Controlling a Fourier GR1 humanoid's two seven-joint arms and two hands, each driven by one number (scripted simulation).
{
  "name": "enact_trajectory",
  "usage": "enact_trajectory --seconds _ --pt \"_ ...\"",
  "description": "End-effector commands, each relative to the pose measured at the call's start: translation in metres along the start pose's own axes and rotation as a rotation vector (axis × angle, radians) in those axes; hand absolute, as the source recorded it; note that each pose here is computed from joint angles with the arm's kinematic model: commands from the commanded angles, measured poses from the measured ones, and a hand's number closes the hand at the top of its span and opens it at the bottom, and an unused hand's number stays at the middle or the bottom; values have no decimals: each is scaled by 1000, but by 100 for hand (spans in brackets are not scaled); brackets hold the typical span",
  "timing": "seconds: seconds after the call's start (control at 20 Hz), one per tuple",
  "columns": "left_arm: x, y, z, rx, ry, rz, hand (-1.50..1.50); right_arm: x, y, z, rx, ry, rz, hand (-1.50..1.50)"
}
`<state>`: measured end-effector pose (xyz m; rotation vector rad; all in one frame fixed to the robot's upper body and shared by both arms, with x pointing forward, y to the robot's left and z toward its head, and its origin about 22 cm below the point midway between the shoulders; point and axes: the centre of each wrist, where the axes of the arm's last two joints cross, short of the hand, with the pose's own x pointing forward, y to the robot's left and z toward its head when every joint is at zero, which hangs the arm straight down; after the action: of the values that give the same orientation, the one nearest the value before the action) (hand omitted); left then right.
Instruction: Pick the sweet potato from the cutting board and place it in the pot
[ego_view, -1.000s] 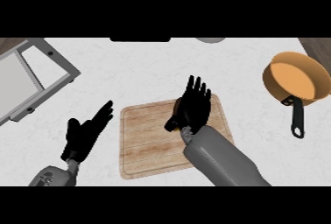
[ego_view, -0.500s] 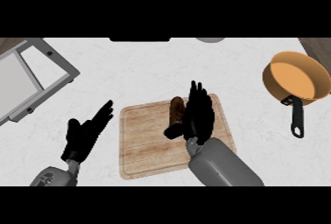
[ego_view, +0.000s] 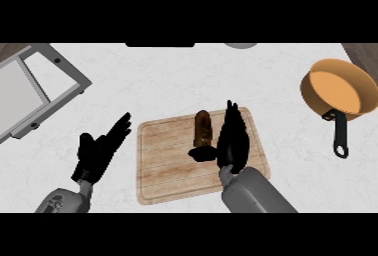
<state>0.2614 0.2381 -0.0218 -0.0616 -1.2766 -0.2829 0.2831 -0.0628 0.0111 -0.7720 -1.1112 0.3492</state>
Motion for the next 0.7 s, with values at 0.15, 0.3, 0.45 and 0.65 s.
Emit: enact_trajectory --seconds 0.15,0.3,0.45,0.65 --pt "4 1 6 8 -1 -1 0 -33 19 -18 -17 82 -98 -150" --pt "9 10 1 2 -7 5 0 -58 23 -13 43 -11 139 150" --pt "3 -3 -7 -10 2 0 0 -72 32 -10 31 14 -27 150" --pt "-8 4 16 -14 -7 9 0 -70 37 -15 -1 -13 -94 150"
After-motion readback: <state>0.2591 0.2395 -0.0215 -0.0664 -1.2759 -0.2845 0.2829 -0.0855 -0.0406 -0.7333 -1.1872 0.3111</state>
